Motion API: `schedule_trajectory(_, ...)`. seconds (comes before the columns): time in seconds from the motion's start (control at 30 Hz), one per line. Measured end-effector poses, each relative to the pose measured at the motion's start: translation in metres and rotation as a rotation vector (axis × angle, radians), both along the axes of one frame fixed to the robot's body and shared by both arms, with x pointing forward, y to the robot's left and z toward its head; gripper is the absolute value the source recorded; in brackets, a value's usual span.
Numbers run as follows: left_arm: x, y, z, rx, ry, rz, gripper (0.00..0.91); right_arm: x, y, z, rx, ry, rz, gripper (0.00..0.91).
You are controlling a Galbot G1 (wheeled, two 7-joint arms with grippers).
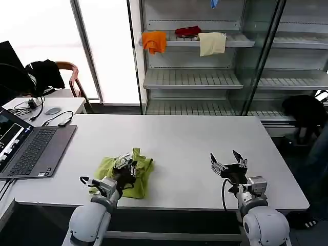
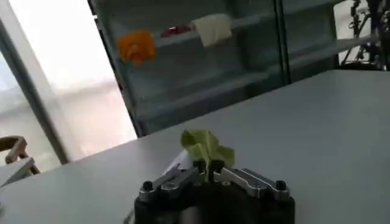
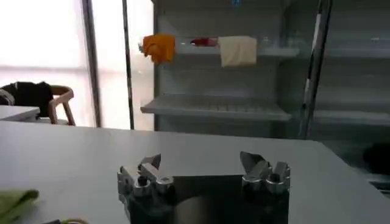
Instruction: Fold and organize the clothes.
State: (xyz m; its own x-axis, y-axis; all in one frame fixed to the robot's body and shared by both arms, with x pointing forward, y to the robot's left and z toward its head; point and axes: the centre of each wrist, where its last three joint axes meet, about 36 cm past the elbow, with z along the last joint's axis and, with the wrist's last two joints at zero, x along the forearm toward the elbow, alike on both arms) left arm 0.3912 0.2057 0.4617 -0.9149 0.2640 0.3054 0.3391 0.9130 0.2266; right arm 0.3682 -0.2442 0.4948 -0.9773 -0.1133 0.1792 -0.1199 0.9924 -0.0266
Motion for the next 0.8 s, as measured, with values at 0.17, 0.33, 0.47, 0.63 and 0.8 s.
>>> schedule_trajectory(0.17, 0.002, -0.009, -0.012, 0.013, 0.027, 0.002, 0.131, -0.002, 0.002, -0.002, 0.005, 0.002, 0.000, 0.907)
schedule_trajectory(0.33, -0.001, -0.019, -0.021, 0.019, 0.049, 0.007, 0.907, -0.003, 0.003, -0.004, 0.009, 0.003, -0.001, 0.907)
schedule_trajectory(0.47, -0.004, -0.030, -0.024, 0.015, 0.053, 0.009, 0.907, -0.005, 0.005, -0.003, 0.013, 0.000, 0.001, 0.907)
schedule_trajectory(0.63, -0.009, -0.045, -0.025, 0.002, 0.053, 0.005, 0.907, -0.007, 0.007, -0.002, 0.017, -0.001, 0.001, 0.907)
schedule_trajectory(0.8, -0.015, -0.061, -0.022, -0.033, 0.050, -0.002, 0.907, -0.009, 0.007, -0.003, 0.017, 0.001, -0.001, 0.907)
